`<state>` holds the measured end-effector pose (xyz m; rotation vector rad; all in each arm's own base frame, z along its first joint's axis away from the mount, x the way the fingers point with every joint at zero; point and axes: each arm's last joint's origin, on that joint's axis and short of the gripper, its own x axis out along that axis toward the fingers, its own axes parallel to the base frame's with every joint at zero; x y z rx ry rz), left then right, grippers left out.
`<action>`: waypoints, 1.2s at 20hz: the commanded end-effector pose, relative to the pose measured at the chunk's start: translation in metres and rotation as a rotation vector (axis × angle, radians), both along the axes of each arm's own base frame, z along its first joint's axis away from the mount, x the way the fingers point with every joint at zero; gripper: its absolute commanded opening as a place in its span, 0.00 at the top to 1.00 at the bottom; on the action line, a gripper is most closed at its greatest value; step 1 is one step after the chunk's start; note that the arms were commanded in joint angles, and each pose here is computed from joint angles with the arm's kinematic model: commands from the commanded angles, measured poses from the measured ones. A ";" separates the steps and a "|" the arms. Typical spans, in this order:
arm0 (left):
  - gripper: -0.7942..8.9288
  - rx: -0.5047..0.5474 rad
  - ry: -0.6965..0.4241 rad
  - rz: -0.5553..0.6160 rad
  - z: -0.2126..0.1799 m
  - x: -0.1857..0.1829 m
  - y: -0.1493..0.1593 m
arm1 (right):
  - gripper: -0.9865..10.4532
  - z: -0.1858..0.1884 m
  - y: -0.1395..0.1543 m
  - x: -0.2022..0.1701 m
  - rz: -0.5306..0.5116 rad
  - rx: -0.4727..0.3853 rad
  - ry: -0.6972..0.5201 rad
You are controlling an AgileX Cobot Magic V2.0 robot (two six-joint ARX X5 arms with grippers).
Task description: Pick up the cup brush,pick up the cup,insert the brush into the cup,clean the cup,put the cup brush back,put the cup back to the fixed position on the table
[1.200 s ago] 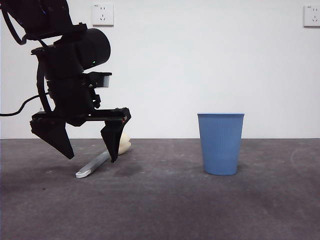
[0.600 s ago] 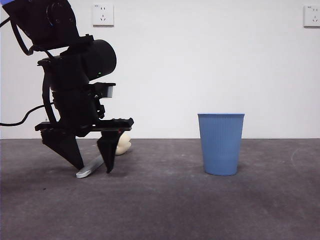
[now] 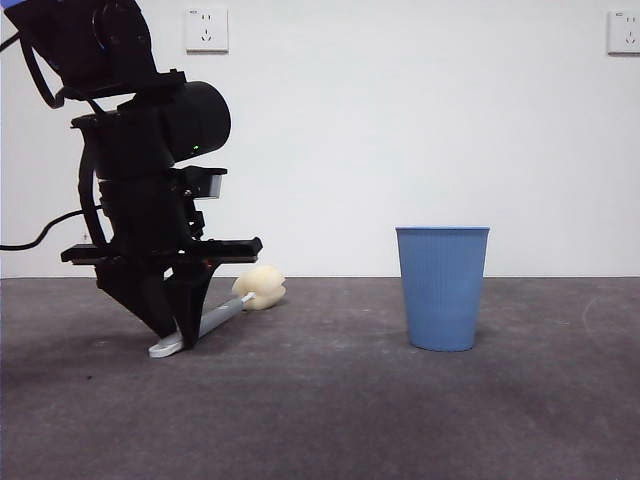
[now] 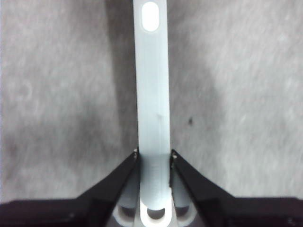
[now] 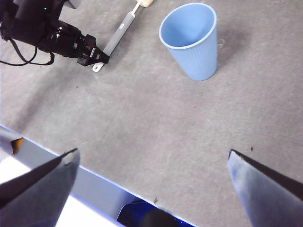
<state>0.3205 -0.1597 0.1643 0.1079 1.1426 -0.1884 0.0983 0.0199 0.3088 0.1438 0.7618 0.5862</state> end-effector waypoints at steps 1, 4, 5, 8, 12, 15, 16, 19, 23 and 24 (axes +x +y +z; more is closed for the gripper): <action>0.93 0.006 -0.012 -0.014 0.014 -0.005 0.006 | 0.31 0.001 0.002 0.000 0.012 0.007 -0.009; 0.93 -0.019 -0.110 -0.061 0.056 -0.019 0.013 | 0.31 0.003 0.005 0.007 0.036 0.010 -0.043; 0.93 -0.024 -0.139 -0.079 0.070 -0.025 0.015 | 0.31 0.004 0.006 0.010 0.042 0.011 -0.052; 0.93 -0.050 -0.224 -0.119 0.115 -0.055 0.029 | 0.31 0.002 0.008 0.028 0.038 0.023 -0.055; 0.93 -0.093 -0.329 -0.160 0.162 -0.100 0.048 | 0.31 -0.019 0.020 0.057 0.023 0.090 -0.062; 0.93 -0.100 -0.363 -0.171 0.182 -0.131 0.063 | 0.31 -0.051 0.035 0.068 -0.011 0.039 -0.068; 0.93 -0.094 -0.368 -0.181 0.186 -0.141 0.069 | 0.31 -0.062 0.041 0.071 -0.027 0.015 -0.081; 0.93 -0.078 -0.349 -0.193 0.192 -0.162 0.079 | 0.31 -0.085 0.058 0.076 -0.057 -0.034 -0.146; 0.93 -0.014 -0.227 -0.241 0.186 -0.181 0.087 | 0.31 -0.111 0.077 0.085 -0.074 -0.095 -0.208; 0.93 0.004 -0.196 -0.255 0.184 -0.184 0.088 | 0.32 -0.117 0.080 0.088 -0.080 -0.100 -0.218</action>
